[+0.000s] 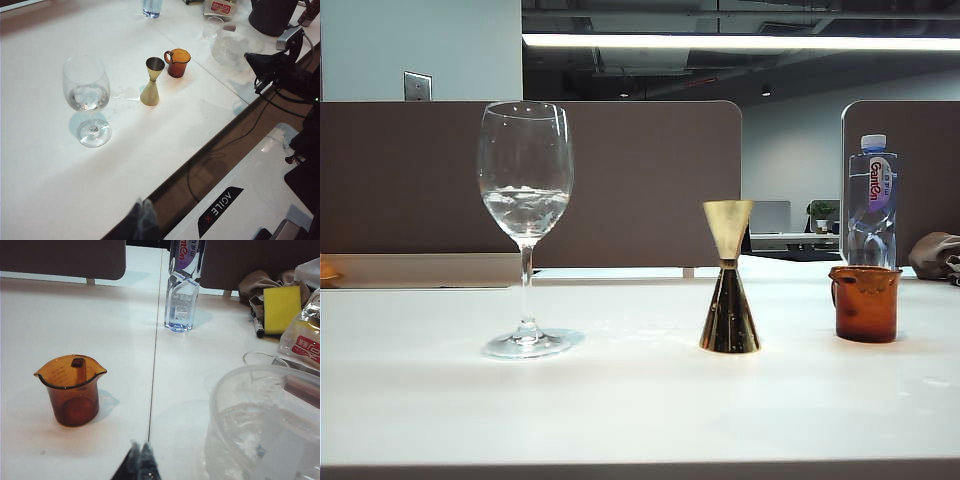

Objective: Pick up the small amber measuring cup and pour the water in it into the jigger, then pick up the jigger and pour the water in it into the wine glass.

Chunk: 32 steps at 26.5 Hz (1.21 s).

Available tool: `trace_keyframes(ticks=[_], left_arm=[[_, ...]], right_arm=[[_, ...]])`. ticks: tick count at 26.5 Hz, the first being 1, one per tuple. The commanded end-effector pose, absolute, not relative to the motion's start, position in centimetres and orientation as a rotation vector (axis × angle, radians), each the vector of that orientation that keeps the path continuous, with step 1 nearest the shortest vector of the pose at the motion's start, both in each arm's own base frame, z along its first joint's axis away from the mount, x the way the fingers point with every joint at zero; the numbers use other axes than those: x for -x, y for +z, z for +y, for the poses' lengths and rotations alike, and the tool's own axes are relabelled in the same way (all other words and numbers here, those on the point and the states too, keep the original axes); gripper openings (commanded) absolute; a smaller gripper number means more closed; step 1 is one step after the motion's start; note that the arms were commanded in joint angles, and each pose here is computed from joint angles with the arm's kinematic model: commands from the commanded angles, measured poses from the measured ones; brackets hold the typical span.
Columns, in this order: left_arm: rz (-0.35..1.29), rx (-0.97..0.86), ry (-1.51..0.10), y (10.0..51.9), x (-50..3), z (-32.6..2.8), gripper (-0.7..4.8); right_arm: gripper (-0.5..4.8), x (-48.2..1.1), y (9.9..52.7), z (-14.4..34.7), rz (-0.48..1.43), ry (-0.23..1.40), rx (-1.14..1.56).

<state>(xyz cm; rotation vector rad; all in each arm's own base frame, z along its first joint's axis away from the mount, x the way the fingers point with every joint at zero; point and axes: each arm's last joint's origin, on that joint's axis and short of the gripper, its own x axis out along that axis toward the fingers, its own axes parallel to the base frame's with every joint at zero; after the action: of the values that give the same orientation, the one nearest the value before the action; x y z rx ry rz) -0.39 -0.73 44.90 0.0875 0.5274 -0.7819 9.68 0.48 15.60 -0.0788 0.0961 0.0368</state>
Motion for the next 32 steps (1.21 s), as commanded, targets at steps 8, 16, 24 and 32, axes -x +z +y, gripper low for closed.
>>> trace_keyframes(ticks=[8,16,24,32], left_arm=[[0.529,-0.091,-0.783,44.9,0.46,-0.7,-0.02],[0.529,-0.091,-0.783,44.9,0.46,-0.7,-0.02],[0.529,-0.091,-0.783,44.9,0.46,-0.7,-0.02],[0.529,-0.091,-0.783,44.9,0.46,-0.7,-0.02]], right_arm=[[-0.05,-9.71,15.33,0.5,0.106,0.039,0.076],[-0.05,-9.61,14.58,0.49,0.185,0.04,0.079],[-0.05,-9.6,14.6,0.49,0.182,0.041,0.079],[-0.05,-9.6,14.6,0.49,0.182,0.041,0.079]])
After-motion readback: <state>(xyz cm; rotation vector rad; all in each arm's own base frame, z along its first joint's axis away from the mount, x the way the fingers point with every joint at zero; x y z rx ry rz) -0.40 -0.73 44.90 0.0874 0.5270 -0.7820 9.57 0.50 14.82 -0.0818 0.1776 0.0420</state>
